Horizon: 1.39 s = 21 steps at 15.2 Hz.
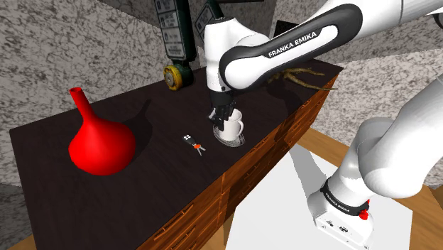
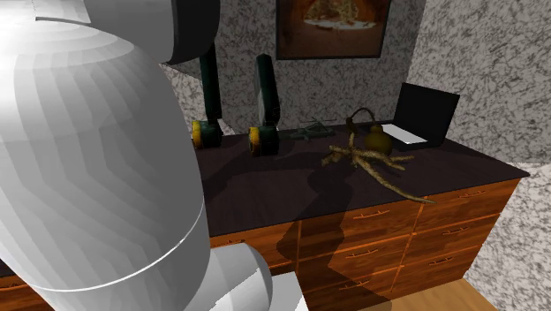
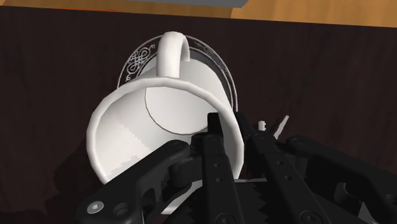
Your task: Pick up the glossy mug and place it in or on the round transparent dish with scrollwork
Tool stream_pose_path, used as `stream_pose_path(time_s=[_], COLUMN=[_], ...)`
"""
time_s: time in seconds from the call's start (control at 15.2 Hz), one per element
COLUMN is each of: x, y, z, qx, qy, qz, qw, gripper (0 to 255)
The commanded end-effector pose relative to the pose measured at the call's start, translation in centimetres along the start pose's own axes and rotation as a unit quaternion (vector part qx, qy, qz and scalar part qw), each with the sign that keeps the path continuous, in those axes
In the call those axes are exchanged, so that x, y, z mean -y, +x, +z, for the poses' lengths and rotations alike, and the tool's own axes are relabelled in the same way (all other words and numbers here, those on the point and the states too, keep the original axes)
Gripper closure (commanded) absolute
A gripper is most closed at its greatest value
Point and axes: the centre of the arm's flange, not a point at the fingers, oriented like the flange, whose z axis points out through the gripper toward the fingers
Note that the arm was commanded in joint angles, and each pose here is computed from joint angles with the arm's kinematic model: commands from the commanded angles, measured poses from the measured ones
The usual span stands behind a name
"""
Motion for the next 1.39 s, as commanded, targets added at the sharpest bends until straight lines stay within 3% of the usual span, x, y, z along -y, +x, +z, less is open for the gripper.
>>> stream_pose_path(time_s=[0.0, 0.13, 0.2, 0.53, 0.79, 1.32], x=[0.0, 0.0, 0.0, 0.0, 0.0, 0.0], y=[0.0, 0.0, 0.0, 0.0, 0.0, 0.0], z=[0.0, 0.0, 0.0, 0.0, -5.0, -5.0], qx=[0.000, 0.000, 0.000, 0.000, 0.000, 0.000], qy=[0.000, 0.000, 0.000, 0.000, 0.000, 0.000], qz=[0.000, 0.000, 0.000, 0.000, 0.000, 0.000], qw=[1.0000, 1.0000, 1.0000, 1.0000, 1.0000, 1.0000], gripper=[255, 255, 0, 0, 0, 0])
